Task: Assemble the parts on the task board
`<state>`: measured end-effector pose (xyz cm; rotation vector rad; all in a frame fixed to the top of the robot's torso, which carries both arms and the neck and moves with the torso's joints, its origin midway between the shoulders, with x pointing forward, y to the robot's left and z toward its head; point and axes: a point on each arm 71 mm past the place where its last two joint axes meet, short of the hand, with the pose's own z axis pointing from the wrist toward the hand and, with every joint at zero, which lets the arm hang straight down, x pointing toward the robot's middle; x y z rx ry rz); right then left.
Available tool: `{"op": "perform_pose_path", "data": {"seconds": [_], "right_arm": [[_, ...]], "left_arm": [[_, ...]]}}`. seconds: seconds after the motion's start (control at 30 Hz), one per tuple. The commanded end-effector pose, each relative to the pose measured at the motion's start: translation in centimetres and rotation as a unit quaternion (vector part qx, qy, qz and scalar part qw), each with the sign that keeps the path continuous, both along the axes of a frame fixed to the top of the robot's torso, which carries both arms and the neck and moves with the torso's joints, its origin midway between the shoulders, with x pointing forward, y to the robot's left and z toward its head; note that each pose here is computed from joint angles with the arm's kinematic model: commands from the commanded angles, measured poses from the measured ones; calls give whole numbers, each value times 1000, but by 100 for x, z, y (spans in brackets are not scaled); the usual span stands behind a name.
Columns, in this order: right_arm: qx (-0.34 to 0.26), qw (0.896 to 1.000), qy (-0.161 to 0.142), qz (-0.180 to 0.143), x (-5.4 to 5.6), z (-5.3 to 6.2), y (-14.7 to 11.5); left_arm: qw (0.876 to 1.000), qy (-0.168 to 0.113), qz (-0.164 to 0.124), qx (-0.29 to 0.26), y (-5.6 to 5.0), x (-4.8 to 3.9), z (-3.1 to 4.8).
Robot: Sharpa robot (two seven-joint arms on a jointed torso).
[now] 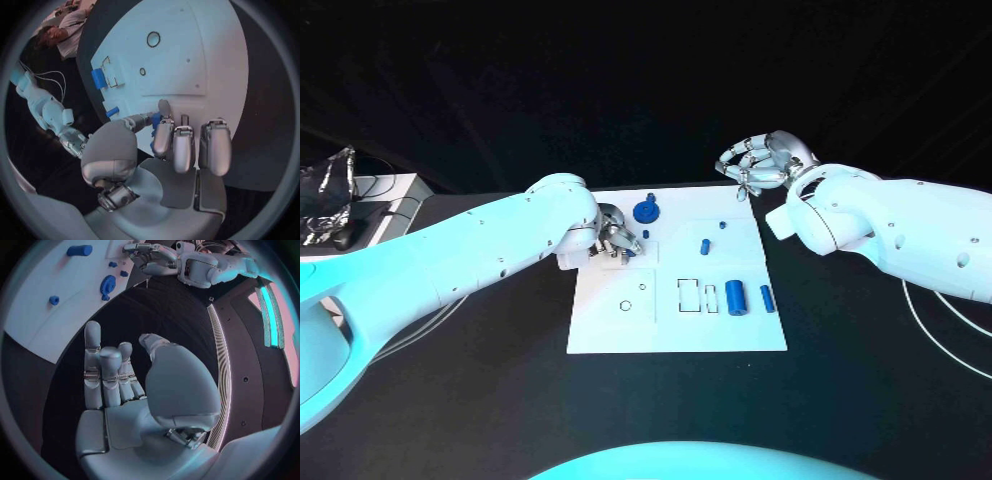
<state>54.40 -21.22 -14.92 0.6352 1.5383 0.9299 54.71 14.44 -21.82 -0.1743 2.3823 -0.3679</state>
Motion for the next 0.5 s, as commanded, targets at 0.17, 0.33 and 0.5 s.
{"op": "perform_pose_path", "data": {"seconds": [0.17, 0.33, 0.5], "right_arm": [[-2, 1000, -2, 10, -5, -4, 17], [-2, 1000, -1, 10, -5, -8, 18], [-3, 1000, -1, 11, -5, -14, 20]], "left_arm": [[1000, -3, 3, 4, 12, 11, -28], [1000, -2, 5, 6, 23, 21, -34], [1000, 2, 4, 9, 24, 27, -44]]}}
